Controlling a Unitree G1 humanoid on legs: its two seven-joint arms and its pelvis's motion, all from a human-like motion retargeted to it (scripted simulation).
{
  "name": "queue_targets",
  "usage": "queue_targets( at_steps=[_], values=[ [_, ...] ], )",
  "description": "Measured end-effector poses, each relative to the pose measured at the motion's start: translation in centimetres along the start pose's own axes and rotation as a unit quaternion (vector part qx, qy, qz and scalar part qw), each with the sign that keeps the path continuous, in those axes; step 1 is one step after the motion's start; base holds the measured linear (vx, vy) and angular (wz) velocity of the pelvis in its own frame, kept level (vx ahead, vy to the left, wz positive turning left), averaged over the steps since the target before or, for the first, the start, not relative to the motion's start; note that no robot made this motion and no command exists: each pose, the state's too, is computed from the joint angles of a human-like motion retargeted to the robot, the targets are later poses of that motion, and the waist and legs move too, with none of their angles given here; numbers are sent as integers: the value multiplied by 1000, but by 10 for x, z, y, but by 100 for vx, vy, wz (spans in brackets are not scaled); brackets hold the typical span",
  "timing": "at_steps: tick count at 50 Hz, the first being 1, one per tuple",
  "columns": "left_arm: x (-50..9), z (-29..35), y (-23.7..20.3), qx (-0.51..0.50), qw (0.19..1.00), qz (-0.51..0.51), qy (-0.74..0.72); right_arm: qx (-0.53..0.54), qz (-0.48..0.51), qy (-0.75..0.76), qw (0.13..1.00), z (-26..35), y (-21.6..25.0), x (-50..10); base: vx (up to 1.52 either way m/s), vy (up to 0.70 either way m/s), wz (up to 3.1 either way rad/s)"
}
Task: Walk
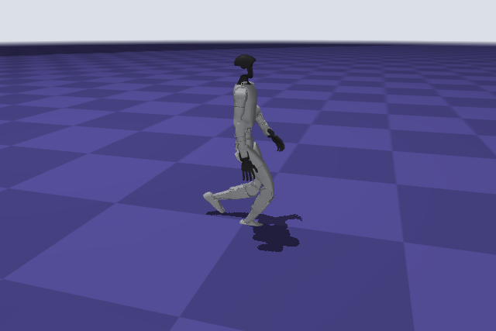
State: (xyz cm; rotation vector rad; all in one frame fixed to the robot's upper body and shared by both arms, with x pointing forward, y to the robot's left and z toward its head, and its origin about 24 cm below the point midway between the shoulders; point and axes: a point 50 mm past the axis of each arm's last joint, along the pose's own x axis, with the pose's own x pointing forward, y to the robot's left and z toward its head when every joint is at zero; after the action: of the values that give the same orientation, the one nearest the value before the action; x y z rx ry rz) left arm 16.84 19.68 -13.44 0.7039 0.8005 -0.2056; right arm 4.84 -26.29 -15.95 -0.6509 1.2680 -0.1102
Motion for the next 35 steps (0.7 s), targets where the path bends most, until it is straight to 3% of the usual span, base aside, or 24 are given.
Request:
queue_targets(
  at_steps=[6,17,25,35],
  values=[
    [-13,-29,-22,45,997,-45,47,-18,-44,-97,994,63,-18,7,-3,-8,-1],
    [-54,-86,-69,-10,983,-107,152,-19,-58,-242,968,158,-28,-5,0,5,-27],
    [-50,-83,-66,34,981,-124,148,-53,24,-164,985,108,11,-1,-1,4,-17],
    [7,6,20,12,1000,26,8,-52,33,-36,997,29,14,1,2,2,-96]
  ],
)
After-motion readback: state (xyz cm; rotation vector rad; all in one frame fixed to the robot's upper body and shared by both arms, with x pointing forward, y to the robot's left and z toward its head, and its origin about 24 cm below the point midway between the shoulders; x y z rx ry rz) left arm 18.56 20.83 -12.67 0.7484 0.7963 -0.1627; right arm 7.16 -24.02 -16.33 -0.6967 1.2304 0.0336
